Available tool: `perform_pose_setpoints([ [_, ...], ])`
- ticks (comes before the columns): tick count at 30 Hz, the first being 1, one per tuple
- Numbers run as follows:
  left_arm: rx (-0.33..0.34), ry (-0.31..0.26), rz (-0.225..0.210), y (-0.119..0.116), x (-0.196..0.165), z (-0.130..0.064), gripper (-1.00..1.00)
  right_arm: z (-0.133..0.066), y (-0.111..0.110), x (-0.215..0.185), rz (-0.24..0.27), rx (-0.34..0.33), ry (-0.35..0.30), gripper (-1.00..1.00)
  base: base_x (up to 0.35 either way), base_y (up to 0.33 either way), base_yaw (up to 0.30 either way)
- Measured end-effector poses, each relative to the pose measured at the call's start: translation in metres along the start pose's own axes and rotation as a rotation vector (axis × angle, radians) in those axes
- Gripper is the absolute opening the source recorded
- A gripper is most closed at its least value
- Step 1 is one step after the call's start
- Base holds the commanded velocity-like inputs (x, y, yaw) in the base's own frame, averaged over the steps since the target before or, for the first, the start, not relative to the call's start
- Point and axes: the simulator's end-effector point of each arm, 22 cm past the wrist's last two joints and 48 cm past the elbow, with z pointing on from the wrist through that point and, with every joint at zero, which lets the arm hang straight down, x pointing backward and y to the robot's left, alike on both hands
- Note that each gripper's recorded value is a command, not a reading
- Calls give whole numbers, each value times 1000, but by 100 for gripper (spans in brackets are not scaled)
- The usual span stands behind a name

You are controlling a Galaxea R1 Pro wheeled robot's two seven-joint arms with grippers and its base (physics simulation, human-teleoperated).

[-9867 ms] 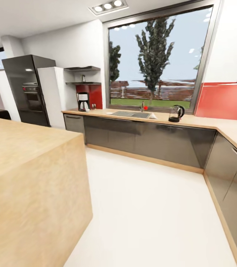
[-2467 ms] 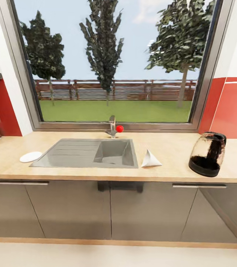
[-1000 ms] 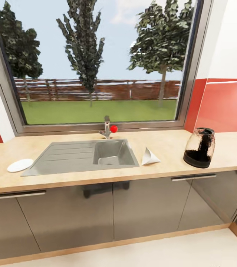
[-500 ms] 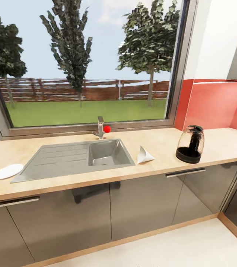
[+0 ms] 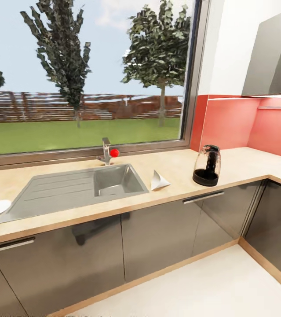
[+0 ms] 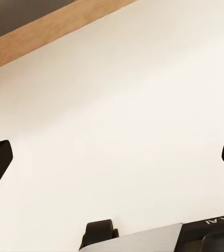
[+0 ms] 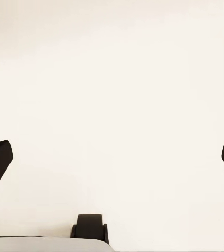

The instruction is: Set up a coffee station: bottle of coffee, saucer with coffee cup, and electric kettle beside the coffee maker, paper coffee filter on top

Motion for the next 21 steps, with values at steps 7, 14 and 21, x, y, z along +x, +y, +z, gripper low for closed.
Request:
perform_pose_setpoints([
  [7, 0, 0, 0, 0, 0, 0, 100, 0, 0, 0, 0, 0, 0, 100, -225, 215, -34],
  [14, 0, 0, 0, 0, 0, 0, 100, 0, 0, 0, 0, 0, 0, 100, -208, 195, -176],
  [21, 0, 0, 0, 0, 0, 0, 100, 0, 0, 0, 0, 0, 0, 100, -36, 35, -246],
])
